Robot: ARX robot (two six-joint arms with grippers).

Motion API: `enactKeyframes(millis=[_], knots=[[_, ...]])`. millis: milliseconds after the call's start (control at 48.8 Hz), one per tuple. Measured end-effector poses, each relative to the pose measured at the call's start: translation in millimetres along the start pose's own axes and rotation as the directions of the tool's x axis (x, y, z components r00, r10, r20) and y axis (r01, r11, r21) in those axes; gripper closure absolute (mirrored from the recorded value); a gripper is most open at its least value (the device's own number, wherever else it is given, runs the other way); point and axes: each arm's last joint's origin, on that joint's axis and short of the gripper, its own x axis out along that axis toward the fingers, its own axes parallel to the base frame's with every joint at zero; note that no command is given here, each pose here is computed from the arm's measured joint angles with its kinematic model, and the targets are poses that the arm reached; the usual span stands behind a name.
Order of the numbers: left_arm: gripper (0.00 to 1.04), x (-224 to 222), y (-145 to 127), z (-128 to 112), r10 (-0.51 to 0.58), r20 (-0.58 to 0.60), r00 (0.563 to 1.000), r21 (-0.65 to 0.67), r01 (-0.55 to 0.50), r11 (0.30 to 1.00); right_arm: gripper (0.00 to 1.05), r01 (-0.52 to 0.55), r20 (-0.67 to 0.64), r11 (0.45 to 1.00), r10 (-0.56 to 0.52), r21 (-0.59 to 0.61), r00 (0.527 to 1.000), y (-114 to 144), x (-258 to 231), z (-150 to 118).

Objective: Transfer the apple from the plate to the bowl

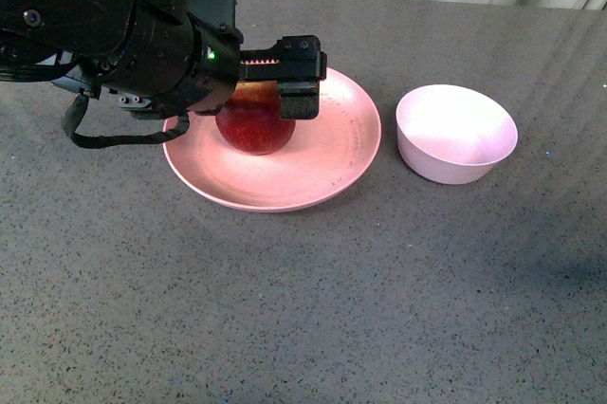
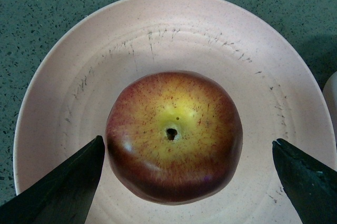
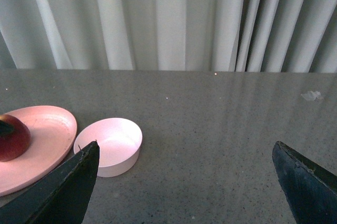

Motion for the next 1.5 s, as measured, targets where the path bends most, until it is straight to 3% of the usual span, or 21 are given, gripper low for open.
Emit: enactKeyframes(millis=[307, 533, 881, 1065, 1229, 1495], knots=[[0.09, 13.2, -5.3, -3.9, 0.019, -0.015, 1.0, 0.008, -0.019, 1.0, 0.09, 0.0, 0.0, 1.0, 0.0, 0.0, 1.0, 0.0, 0.0, 0.0], [0.3, 13.7, -9.7, -5.3, 0.025, -0.012, 1.0, 0.018, -0.025, 1.0, 0.09, 0.0, 0.0, 1.0, 0.0, 0.0, 1.0, 0.0, 0.0, 0.0], [0.34, 6.0, -26.7, -0.8, -0.039, 0.013, 0.999, 0.04, 0.038, 0.998, 0.09, 0.0, 0.0, 1.0, 0.0, 0.0, 1.0, 0.0, 0.0, 0.0], [0.34, -7.4, -49.6, 11.8, -0.1, 0.058, 0.993, 0.077, 0.095, 0.992, 0.09, 0.0, 0.0, 1.0, 0.0, 0.0, 1.0, 0.0, 0.0, 0.0], [0.34, -19.3, -90.7, 25.9, -0.195, 0.089, 0.977, 0.137, 0.181, 0.974, 0.09, 0.0, 0.0, 1.0, 0.0, 0.0, 1.0, 0.0, 0.0, 0.0], [0.34, -14.8, -134.3, 29.3, -0.261, 0.07, 0.963, 0.199, 0.243, 0.949, 0.09, 0.0, 0.0, 1.0, 0.0, 0.0, 1.0, 0.0, 0.0, 0.0]])
